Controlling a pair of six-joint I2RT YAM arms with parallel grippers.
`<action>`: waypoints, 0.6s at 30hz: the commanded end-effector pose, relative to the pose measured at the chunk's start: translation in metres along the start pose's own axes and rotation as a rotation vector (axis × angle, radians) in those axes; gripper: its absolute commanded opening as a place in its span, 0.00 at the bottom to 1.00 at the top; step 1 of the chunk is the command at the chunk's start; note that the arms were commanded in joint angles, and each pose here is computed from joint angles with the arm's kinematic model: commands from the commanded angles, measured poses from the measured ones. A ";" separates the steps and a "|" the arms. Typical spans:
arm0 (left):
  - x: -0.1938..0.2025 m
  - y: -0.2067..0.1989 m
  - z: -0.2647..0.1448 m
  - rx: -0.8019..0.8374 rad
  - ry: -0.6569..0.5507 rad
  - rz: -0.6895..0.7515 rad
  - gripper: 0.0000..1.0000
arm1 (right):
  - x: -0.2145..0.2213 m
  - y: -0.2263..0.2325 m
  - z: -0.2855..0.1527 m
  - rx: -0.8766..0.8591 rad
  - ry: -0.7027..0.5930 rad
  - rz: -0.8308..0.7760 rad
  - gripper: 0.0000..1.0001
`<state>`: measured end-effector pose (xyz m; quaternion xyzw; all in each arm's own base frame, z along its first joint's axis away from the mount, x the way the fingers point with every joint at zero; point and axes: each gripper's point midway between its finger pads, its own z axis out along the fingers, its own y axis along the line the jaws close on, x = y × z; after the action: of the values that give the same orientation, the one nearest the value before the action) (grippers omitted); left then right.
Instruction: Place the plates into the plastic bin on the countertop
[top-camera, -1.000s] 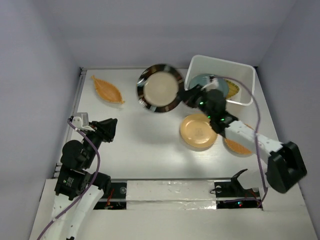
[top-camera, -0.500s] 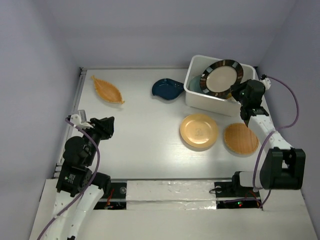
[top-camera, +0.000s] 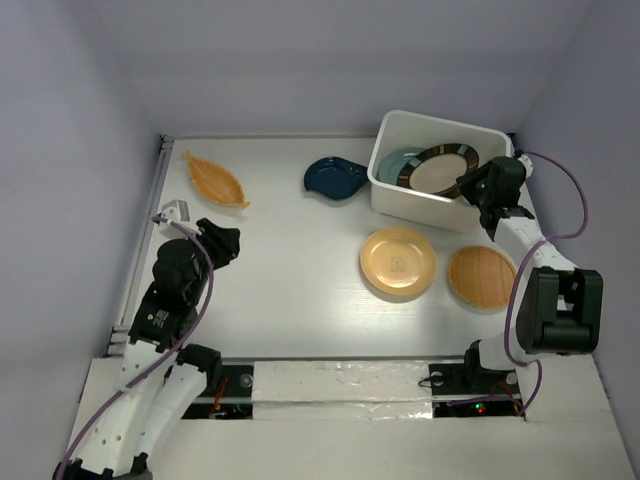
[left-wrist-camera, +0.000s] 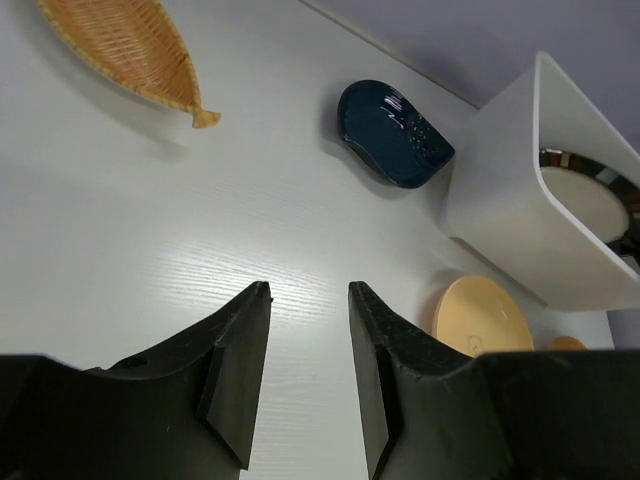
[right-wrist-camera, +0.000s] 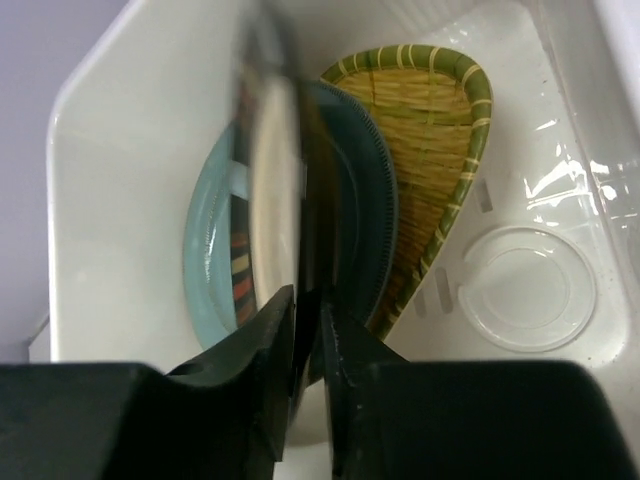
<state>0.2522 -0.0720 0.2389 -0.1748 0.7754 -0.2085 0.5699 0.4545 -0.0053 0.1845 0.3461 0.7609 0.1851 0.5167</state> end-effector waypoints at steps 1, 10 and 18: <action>-0.012 -0.010 0.009 0.024 -0.058 -0.099 0.35 | -0.040 0.042 -0.006 -0.124 -0.109 -0.026 0.23; 0.013 0.005 0.049 -0.038 -0.047 -0.223 0.39 | -0.049 0.038 -0.028 -0.114 -0.169 -0.036 0.70; 0.009 0.010 0.070 -0.066 -0.100 -0.273 0.60 | -0.067 0.073 -0.092 -0.268 -0.228 -0.066 0.92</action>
<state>0.3014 -0.0813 0.1832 -0.2848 0.7664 -0.2280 0.5287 0.4218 -0.0035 0.2796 0.3036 0.6994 0.2090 0.6123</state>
